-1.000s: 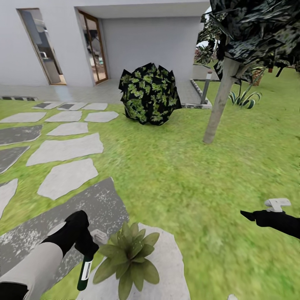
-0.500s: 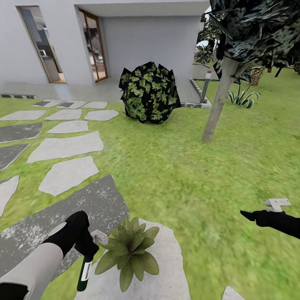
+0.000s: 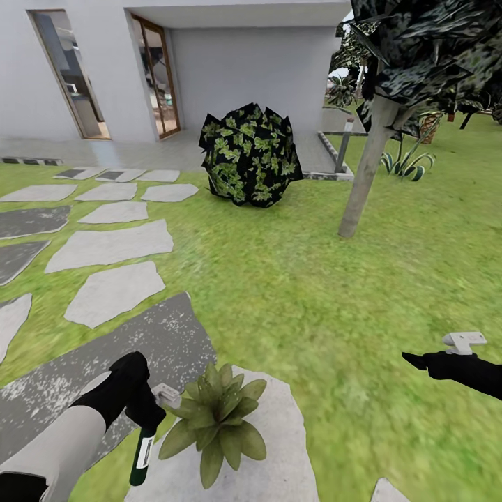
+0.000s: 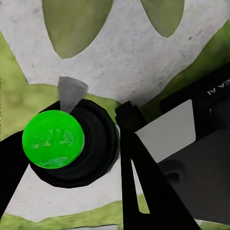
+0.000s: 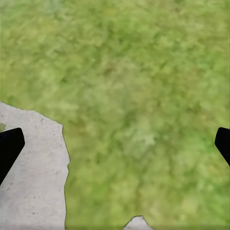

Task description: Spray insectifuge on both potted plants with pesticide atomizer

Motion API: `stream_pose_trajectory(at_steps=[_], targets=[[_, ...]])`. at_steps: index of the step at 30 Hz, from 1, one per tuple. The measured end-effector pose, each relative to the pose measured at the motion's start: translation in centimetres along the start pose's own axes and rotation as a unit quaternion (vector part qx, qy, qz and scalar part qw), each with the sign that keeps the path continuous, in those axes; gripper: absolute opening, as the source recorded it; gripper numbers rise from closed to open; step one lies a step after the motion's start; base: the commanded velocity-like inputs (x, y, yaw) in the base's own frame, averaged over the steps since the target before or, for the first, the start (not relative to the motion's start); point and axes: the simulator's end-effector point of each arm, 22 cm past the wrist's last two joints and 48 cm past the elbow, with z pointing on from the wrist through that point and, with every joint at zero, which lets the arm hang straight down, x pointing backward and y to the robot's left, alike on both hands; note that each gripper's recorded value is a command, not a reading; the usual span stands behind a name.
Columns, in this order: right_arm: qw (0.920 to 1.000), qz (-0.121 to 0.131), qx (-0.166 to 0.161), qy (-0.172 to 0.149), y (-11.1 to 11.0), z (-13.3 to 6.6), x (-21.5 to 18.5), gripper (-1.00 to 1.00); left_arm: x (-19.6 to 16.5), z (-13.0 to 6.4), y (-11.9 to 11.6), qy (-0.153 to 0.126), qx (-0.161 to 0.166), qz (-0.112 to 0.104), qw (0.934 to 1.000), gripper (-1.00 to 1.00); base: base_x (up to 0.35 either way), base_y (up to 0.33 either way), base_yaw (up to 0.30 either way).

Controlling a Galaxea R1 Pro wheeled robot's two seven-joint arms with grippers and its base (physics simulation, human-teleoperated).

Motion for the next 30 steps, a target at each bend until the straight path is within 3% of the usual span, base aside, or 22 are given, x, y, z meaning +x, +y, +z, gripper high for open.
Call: stream_pose_trajectory(at_steps=[24, 30], targets=[[1.0, 0.0, 0.0, 0.0, -0.1, 0.8, 1.0, 1.0, -0.5, 0.8, 0.4, -0.006, -0.003, 0.0, 1.0, -1.0, 0.0, 0.0, 0.0], [1.0, 0.001, 0.0, 0.0, 0.0, 0.8, 1.0, 1.0, -0.7, 0.6, 0.4, -0.007, -0.004, 0.001, 1.0, -1.0, 0.0, 0.0, -0.236]])
